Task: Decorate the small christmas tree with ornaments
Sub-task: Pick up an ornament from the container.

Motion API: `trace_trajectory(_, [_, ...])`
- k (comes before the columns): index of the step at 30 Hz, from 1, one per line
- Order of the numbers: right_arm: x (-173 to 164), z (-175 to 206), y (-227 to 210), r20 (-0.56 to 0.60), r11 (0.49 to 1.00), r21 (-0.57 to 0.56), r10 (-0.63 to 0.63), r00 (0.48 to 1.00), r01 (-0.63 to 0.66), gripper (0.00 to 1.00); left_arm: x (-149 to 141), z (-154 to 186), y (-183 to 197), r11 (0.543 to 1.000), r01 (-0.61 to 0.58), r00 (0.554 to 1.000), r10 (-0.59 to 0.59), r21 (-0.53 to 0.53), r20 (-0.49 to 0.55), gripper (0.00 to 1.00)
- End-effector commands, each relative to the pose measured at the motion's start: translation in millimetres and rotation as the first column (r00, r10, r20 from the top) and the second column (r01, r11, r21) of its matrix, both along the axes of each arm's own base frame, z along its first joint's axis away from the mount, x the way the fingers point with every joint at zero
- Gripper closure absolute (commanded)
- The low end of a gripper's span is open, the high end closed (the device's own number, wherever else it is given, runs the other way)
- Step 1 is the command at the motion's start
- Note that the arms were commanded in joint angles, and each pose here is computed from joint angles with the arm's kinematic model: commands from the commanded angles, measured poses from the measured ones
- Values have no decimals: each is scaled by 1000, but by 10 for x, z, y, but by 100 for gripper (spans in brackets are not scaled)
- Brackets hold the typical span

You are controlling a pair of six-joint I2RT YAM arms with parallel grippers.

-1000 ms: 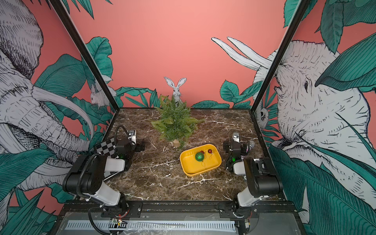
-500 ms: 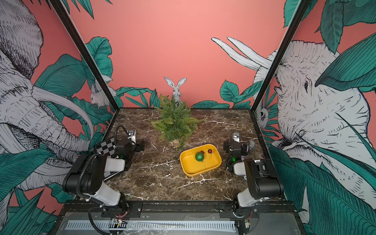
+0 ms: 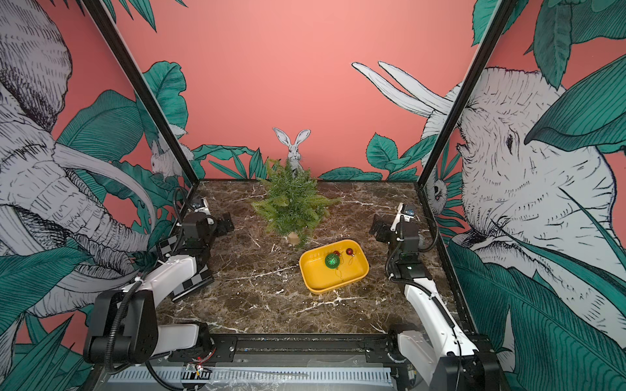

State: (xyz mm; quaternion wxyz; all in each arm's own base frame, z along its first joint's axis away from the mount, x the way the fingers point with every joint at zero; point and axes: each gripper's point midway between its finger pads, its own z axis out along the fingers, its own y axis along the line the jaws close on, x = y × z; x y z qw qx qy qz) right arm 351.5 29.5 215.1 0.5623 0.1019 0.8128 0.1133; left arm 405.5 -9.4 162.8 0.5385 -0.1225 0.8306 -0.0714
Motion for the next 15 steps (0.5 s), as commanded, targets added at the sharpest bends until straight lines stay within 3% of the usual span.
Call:
trace_trajectory(1, [-189,-325,488,-209,963,207,216,954,-172,19,-128,-62,-496,932,155,983,-178,-327,-41,14])
trace_trajectory(3, [-286,-412,579,-299,972,149,218,929,-180,24,-252,-72,-648,916,198,972,-230,-348,-51,20])
trace_trajectory(8, [-543,-583,752,-457,980,-31,161,875,-196,23,-686,-194,-843,945,238,932,-287,-225,-221,20])
trace_trajectory(15, [-648,-819,1033,-538,964,-108,147,830,-241,27,-1267,-426,-1129,895,294,876,-393,-336,-280,20])
